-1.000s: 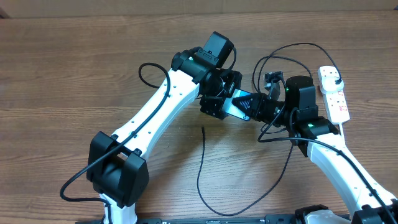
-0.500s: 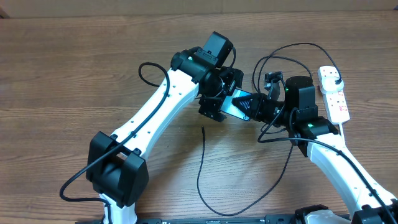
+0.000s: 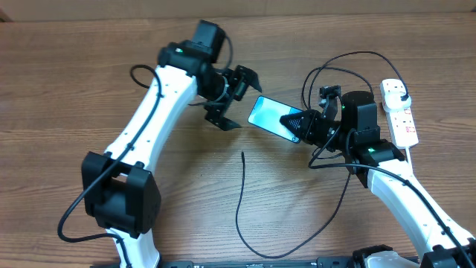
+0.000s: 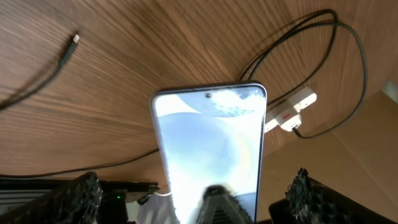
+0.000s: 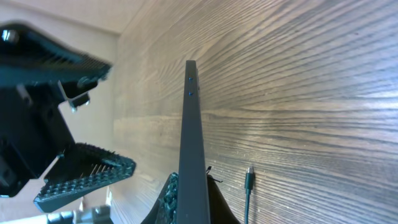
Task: Plug charger to phone and switch on socket
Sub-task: 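Open the left gripper and pull it back from the phone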
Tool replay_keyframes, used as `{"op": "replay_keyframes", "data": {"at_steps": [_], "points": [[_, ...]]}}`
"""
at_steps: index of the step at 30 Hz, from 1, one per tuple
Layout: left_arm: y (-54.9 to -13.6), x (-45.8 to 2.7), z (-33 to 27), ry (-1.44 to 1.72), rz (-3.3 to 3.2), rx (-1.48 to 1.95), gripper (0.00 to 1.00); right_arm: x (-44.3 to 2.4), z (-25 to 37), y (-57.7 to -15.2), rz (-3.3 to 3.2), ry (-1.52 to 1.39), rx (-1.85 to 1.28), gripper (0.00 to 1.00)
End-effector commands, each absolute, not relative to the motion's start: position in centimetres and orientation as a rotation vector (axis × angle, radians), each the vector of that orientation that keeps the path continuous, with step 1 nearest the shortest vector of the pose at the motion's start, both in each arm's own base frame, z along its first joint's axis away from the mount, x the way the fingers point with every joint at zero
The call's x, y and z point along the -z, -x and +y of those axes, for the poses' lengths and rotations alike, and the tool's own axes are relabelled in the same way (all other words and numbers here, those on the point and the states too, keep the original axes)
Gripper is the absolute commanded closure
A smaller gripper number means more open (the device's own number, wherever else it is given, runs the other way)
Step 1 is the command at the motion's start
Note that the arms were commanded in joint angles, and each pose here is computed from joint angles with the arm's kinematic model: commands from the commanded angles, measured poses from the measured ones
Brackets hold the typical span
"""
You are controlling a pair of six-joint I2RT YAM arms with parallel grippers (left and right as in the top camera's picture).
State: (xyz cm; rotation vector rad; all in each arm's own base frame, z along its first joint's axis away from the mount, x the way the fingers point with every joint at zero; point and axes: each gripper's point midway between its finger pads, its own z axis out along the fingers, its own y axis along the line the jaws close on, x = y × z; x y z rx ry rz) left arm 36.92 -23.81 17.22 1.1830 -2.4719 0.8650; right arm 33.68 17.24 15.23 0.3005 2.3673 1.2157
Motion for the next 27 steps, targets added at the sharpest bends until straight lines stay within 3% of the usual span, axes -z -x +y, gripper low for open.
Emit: {"op": "replay_keyframes", "data": {"at_steps": [1, 19, 27], "points": [[-37.0, -20.0, -23.6, -1.003, -2.527, -1.02, 0.01, -16.4, 17.1, -34.7, 2.336, -0.452, -1.25, 0.96], [-39.6, -20.6, -21.7, -1.09, -2.511, -1.114, 0.0, -16.3, 16.8, -35.0, 2.141, -1.636, -1.564, 0.96], [-40.6, -19.9, -21.8, -1.224, -2.551, -1.05, 0.01, -18.1, 17.5, -35.6, 2.021, -1.792, -1.713, 0.96]]}}
